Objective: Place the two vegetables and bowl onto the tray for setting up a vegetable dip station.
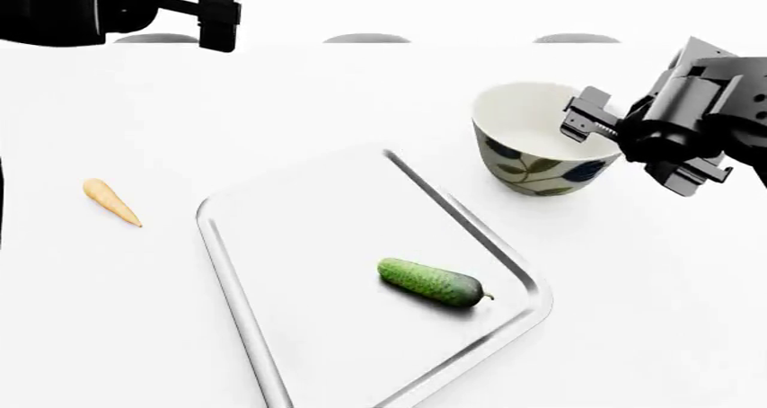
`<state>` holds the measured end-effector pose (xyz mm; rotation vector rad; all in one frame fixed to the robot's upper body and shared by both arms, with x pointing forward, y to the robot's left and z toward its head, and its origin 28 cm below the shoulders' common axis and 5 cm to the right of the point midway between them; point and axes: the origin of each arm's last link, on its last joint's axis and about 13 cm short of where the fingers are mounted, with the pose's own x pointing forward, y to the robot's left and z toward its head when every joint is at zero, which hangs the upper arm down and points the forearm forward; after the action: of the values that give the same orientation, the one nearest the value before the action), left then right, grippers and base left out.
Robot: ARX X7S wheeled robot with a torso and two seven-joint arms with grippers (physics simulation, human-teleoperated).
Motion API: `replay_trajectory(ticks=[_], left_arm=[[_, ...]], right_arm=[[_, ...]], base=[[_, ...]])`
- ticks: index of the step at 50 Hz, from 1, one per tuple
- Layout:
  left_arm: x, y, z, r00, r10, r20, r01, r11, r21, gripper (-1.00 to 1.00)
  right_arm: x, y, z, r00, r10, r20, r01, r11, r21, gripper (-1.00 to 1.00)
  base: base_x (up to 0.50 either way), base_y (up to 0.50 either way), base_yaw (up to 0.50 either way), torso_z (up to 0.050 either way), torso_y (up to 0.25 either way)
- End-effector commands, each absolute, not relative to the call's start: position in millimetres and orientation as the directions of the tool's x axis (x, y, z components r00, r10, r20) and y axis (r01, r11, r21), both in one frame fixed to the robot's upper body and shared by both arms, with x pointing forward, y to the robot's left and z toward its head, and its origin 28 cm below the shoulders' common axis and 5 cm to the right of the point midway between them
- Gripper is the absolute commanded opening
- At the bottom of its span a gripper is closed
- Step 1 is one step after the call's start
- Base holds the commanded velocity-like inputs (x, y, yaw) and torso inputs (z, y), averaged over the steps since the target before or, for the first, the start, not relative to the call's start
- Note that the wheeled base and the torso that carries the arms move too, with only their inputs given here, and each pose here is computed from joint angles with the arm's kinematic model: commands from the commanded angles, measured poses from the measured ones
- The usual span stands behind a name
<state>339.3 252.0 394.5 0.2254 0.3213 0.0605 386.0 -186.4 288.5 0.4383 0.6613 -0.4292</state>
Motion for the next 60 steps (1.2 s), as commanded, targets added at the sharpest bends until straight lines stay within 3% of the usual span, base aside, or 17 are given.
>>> replay_trajectory(ticks=[1, 12, 17, 18, 33, 42, 49, 50, 56, 60], left_arm=[[339.5, 254.0, 392.9, 0.947, 0.102, -0.305, -0.031, 0.973, 0.229, 1.00], [339.2, 253.6, 391.5, 0.946, 0.103, -0.308, -0.032, 0.973, 0.227, 1.00], [340.8, 251.8, 390.3, 0.945, 0.100, -0.311, -0.027, 0.973, 0.231, 1.00], [341.2, 251.7, 389.6, 0.945, 0.101, -0.311, -0.028, 0.972, 0.232, 1.00], [338.2, 257.5, 389.4, 0.947, 0.116, -0.299, -0.049, 0.974, 0.223, 1.00], [333.4, 259.8, 392.9, 0.951, 0.117, -0.286, -0.056, 0.975, 0.214, 1.00], [333.1, 260.2, 391.6, 0.951, 0.117, -0.285, -0.058, 0.977, 0.207, 1.00], [333.1, 260.6, 391.0, 0.950, 0.121, -0.286, -0.060, 0.975, 0.214, 1.00], [334.1, 259.9, 388.1, 0.951, 0.112, -0.287, -0.055, 0.978, 0.202, 1.00], [335.0, 260.5, 386.5, 0.951, 0.115, -0.288, -0.057, 0.978, 0.202, 1.00]], right_arm=[[388.6, -188.4, 270.8, 0.699, -0.220, -0.680, 0.524, 0.805, 0.279, 1.00], [394.4, -192.7, 233.1, 0.651, -0.193, -0.734, 0.549, 0.788, 0.279, 1.00], [395.7, -194.1, 227.6, 0.666, -0.184, -0.723, 0.554, 0.771, 0.315, 1.00], [396.0, -192.3, 227.6, 0.675, -0.164, -0.719, 0.540, 0.775, 0.329, -1.00], [405.0, -179.7, 241.6, 0.739, -0.170, -0.652, 0.491, 0.798, 0.349, -1.00], [398.8, -182.5, 253.2, 0.713, -0.182, -0.677, 0.512, 0.795, 0.326, -1.00], [391.1, -185.8, 256.2, 0.784, -0.026, -0.620, 0.443, 0.724, 0.529, -1.00], [390.5, -188.2, 257.3, 0.784, -0.089, -0.614, 0.479, 0.715, 0.509, -1.00], [379.5, -192.5, 264.5, 0.831, -0.009, -0.556, 0.427, 0.650, 0.628, -1.00], [370.3, -191.9, 278.6, 0.838, 0.026, -0.545, 0.389, 0.672, 0.630, -1.00]], base=[[0.00, 0.00, 0.00, 0.000, 0.000], [0.00, 0.00, 0.00, 0.000, 0.000], [0.00, 0.00, 0.00, 0.000, 0.000], [0.00, 0.00, 0.00, 0.000, 0.000], [0.00, 0.00, 0.00, 0.000, 0.000], [0.00, 0.00, 0.00, 0.000, 0.000], [0.00, 0.00, 0.00, 0.000, 0.000], [0.00, 0.00, 0.00, 0.000, 0.000], [0.00, 0.00, 0.00, 0.000, 0.000], [0.00, 0.00, 0.00, 0.000, 0.000]])
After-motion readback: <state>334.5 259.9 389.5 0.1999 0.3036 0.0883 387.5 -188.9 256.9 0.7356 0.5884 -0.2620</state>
